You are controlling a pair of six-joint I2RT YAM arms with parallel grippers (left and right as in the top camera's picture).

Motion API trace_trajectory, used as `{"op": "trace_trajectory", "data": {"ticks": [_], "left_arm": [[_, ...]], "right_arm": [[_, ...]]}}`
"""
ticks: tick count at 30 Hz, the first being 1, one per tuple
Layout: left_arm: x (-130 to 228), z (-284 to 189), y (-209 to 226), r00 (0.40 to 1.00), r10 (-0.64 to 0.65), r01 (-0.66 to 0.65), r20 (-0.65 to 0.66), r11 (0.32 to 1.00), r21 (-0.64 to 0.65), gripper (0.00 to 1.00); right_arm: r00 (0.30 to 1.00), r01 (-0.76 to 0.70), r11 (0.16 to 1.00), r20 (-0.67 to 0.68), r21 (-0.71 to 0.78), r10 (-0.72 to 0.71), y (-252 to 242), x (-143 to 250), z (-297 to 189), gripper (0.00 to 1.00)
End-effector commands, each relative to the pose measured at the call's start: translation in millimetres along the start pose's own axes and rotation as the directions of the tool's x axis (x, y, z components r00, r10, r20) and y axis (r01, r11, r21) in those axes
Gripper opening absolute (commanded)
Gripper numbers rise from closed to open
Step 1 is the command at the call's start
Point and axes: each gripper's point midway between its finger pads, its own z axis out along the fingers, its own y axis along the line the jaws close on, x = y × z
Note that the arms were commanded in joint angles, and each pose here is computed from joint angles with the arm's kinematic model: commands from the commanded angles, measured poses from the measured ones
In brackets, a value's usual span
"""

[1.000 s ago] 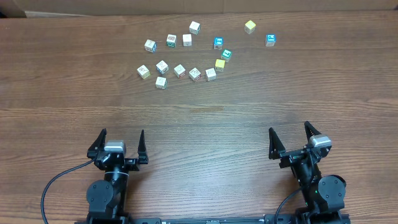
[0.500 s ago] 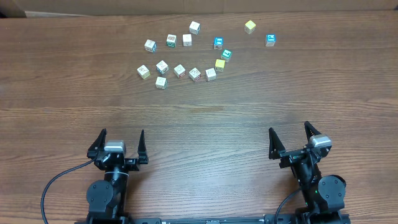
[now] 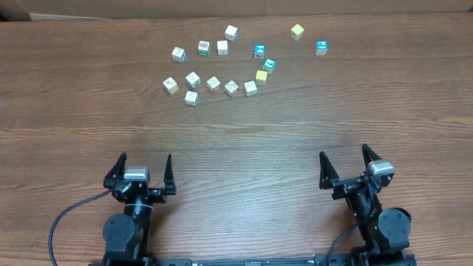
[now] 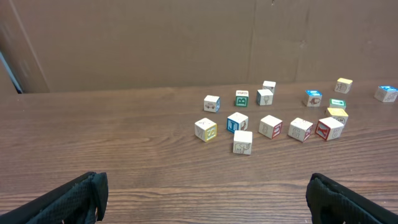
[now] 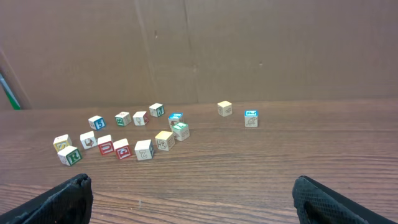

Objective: Form a circle

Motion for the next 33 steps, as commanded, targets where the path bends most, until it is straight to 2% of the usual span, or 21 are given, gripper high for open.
{"op": "trace_trajectory", "data": {"ticks": [1,6,10,13,15,21,27,33], "left_arm": [[-1,0,0,1.000,0.022,-0.022,0.008,1.000,0.001,0.99],[-5,0,1,1.000,0.021,-0.021,0.022,1.000,-0.002,0.99],[-27,-3,-13,0.995,0.007,-0.015,0.099,0.997,0.081,1.00],[-65,-16,-35,0.981,0.004,-0.045,0.193,0.977,0.207,0.99],[-98,-30,-42,0.965,0.001,-0.068,0.262,0.967,0.247,1.00],[-195,-75,-39,0.928,-0.001,-0.093,0.374,0.968,0.233,1.00],[-266,-82,-39,0.948,0.008,-0.089,0.319,0.967,0.240,1.00],[-319,-47,-48,0.996,0.015,-0.042,0.090,0.951,0.308,1.00]], "right_arm": [[1.000,0.004,1.000,0.001,0.000,-0.004,-1,2,0,1.00],[1.000,0.004,1.000,0.001,0.000,-0.004,-1,2,0,1.00],[1.000,0.004,1.000,0.001,0.000,-0.004,-1,2,0,1.00],[1.000,0.004,1.000,0.001,0.000,-0.004,-1,2,0,1.00],[1.000,0.004,1.000,0.001,0.000,-0.004,-1,2,0,1.00],[1.000,0.004,1.000,0.001,0.000,-0.004,-1,2,0,1.00],[1.000,0.004,1.000,0.001,0.000,-0.004,-1,2,0,1.00],[1.000,0.004,1.000,0.001,0.000,-0.004,-1,2,0,1.00]]}}
